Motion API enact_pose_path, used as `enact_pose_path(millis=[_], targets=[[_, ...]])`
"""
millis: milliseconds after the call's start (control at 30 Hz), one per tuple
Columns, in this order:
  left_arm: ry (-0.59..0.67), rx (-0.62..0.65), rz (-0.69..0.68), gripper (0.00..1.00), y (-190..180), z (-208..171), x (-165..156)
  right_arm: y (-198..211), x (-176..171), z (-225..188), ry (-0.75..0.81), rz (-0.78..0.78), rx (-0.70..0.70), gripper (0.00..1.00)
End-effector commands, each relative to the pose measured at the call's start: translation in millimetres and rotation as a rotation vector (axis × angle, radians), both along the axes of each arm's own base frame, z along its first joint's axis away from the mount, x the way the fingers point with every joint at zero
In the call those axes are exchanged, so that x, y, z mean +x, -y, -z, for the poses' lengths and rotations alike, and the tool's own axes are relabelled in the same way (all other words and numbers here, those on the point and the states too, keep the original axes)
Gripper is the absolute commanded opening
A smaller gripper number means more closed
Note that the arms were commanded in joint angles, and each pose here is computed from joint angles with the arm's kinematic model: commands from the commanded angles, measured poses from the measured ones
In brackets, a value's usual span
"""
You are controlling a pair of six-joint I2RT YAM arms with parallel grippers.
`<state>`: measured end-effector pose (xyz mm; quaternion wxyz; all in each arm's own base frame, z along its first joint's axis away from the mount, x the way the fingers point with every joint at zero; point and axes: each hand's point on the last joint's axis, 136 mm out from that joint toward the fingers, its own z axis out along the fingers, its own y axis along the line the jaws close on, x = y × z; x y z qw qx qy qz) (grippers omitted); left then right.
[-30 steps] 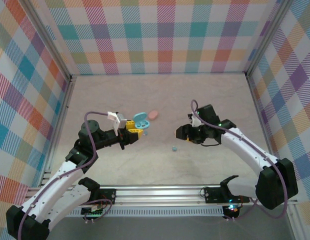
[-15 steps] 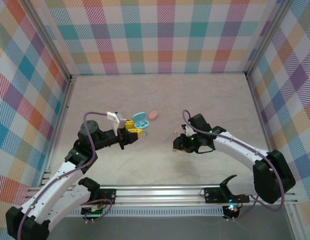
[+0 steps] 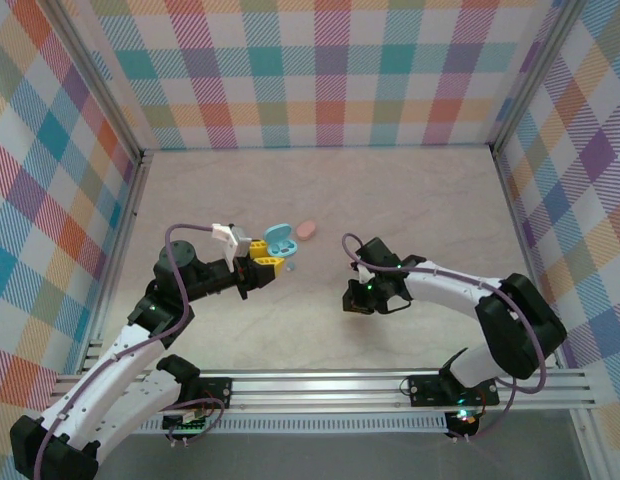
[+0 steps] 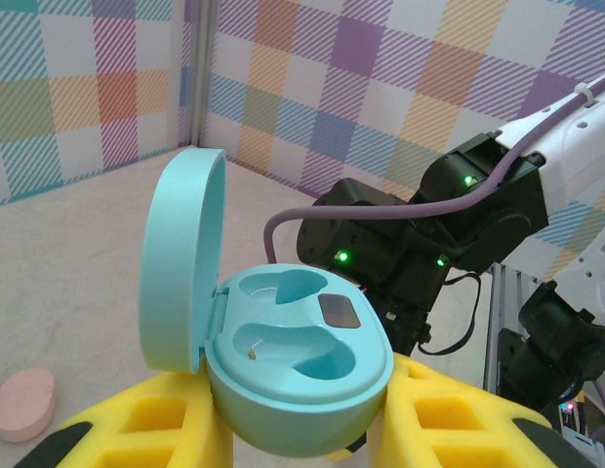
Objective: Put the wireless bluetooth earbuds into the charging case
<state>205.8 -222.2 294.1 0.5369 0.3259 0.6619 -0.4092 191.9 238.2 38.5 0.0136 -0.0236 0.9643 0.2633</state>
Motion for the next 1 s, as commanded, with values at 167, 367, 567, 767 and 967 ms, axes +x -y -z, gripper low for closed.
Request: enact_pose_path(millis=[167, 367, 567, 767, 967], targets=[[0.054, 0.006, 0.032, 0.2, 2, -19, -8, 4, 16, 13, 0.05, -0.028, -0.083, 0.09], [0.057, 0.007, 0.034, 0.2, 2, -19, -8, 14, 24, 16, 0.083, -0.047, -0.16, 0.09], [0.06, 0.004, 0.038, 0.2, 2, -20, -9, 19, 33, 15, 0.107, -0.048, -0.197, 0.09], [0.063, 0.004, 0.034, 0.2, 0, -20, -11, 20, 45, 18, 0.104, -0.049, -0.207, 0.09], [0.068, 0.01, 0.032, 0.2, -1, -21, -13, 14, 65, 14, 0.129, -0.06, -0.213, 0.08]])
